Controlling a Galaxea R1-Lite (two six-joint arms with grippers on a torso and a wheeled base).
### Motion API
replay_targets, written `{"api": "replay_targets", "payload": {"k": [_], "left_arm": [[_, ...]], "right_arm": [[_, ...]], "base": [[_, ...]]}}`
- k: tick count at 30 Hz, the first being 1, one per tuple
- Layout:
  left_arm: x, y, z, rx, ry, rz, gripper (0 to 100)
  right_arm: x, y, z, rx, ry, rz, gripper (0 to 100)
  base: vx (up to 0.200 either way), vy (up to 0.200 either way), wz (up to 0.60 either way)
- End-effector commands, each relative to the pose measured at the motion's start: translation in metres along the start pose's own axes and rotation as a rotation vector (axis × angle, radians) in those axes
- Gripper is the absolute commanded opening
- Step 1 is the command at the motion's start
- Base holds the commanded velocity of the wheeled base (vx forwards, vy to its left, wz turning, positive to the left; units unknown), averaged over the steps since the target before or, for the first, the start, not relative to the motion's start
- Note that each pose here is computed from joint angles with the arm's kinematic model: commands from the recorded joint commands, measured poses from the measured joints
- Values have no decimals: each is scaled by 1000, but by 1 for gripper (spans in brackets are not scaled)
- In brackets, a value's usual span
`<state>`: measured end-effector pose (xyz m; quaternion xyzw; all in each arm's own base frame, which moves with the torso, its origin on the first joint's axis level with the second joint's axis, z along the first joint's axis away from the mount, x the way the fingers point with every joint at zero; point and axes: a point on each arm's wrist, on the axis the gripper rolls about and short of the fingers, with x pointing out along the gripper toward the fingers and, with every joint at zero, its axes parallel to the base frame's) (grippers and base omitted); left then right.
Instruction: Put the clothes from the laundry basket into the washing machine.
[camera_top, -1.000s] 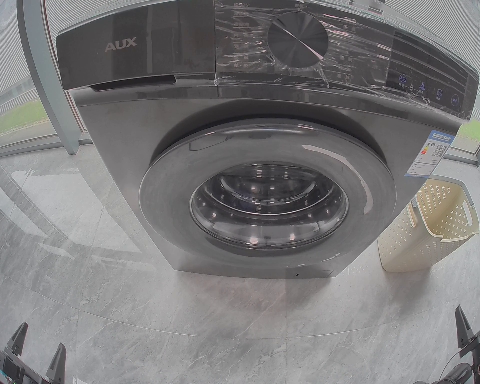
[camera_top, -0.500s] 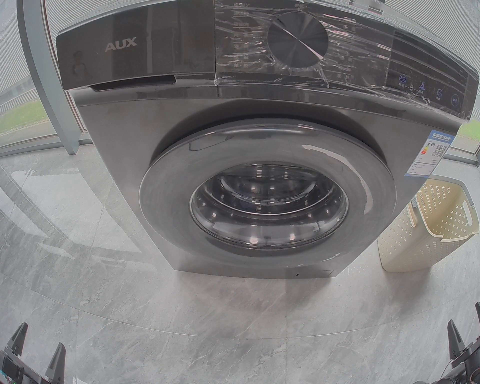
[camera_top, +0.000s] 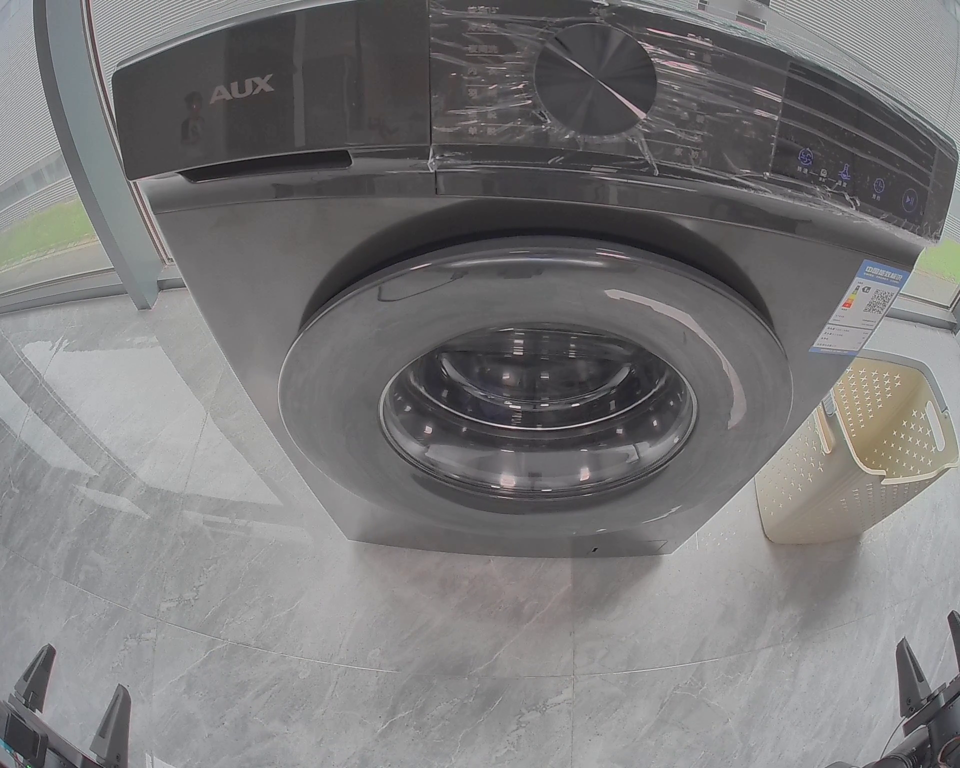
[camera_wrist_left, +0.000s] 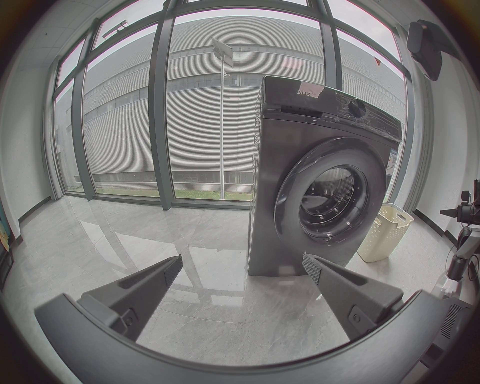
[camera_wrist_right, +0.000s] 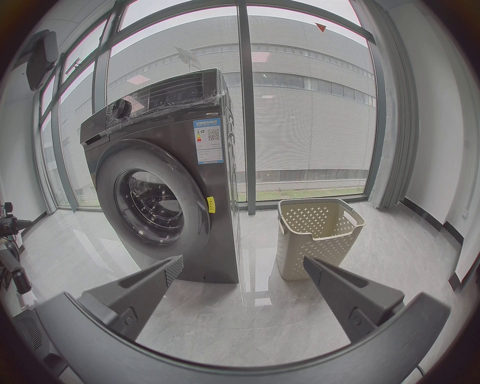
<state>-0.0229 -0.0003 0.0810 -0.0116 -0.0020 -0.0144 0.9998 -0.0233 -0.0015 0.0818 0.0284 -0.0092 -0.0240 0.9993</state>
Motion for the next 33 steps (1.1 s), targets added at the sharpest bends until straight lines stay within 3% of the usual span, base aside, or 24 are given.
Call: {"api": "replay_targets", "payload": {"k": [1, 8, 14, 19, 27, 30, 33], "left_arm": [[0, 0, -5, 0, 6, 0, 100], [0, 0, -5, 3, 4, 0, 100], [0, 0, -5, -5, 4, 1, 100], [0, 0, -5, 3, 4, 1, 100], [0, 0, -5, -1, 1, 3, 100], [0, 0, -5, 12, 0, 1, 100], [0, 0, -5, 8, 0, 0, 100]], "right_arm": [[0, 0, -5, -1, 6, 1, 100], [0, 0, -5, -3, 6, -2, 100], [4, 1, -5, -61, 70, 47, 100], [1, 1, -6, -59, 29, 43, 100], [1, 1, -6, -74, 32, 53, 100], [1, 1, -6, -66, 32, 60, 100], [1, 1, -6, -59, 32, 55, 100]], "base": [[0, 0, 0], [0, 0, 0], [0, 0, 0], [0, 0, 0], [0, 0, 0], [0, 0, 0], [0, 0, 0]]}}
